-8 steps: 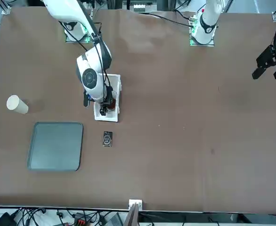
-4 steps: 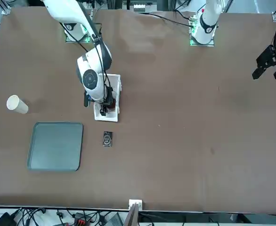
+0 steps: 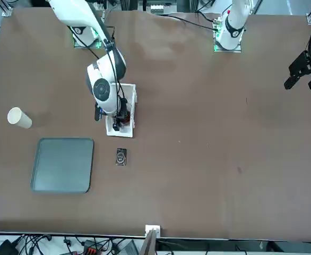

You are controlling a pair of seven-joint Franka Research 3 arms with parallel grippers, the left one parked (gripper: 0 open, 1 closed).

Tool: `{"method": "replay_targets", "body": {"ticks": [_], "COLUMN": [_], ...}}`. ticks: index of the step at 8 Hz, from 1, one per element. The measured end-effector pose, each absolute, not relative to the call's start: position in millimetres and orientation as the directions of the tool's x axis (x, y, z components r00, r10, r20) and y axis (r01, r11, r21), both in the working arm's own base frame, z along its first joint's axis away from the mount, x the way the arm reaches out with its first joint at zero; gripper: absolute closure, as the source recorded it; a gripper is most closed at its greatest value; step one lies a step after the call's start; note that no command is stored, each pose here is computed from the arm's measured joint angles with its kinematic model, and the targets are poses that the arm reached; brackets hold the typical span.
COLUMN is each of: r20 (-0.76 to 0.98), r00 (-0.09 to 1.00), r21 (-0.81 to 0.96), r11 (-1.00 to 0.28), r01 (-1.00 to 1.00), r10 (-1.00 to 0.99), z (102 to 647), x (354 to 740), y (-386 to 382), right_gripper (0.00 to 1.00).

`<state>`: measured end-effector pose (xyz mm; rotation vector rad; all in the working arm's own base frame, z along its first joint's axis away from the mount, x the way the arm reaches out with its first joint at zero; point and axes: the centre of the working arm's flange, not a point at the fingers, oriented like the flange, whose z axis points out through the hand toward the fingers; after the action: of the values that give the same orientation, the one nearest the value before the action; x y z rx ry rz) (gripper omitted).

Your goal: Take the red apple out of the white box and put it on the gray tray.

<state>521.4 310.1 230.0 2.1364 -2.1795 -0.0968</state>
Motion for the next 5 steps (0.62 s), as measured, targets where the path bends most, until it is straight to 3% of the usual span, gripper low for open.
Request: {"method": "replay_targets", "body": {"ticks": [2, 3, 5], "r20": [0.02, 0.02, 0.019], "r00": [-0.013, -0.002, 0.01], "r21": [0.107, 0.106, 0.106], "r11": [0.015, 0.004, -0.008], "r01": [-0.994, -0.994, -0.994], "r10": [-1.0, -1.0, -1.0], "z": [227.6, 227.8, 227.9], "x": [521.3, 521.4, 521.8], "y": [310.0, 310.0, 309.3], "right_gripper": [0.16, 0.27, 0.3]}}
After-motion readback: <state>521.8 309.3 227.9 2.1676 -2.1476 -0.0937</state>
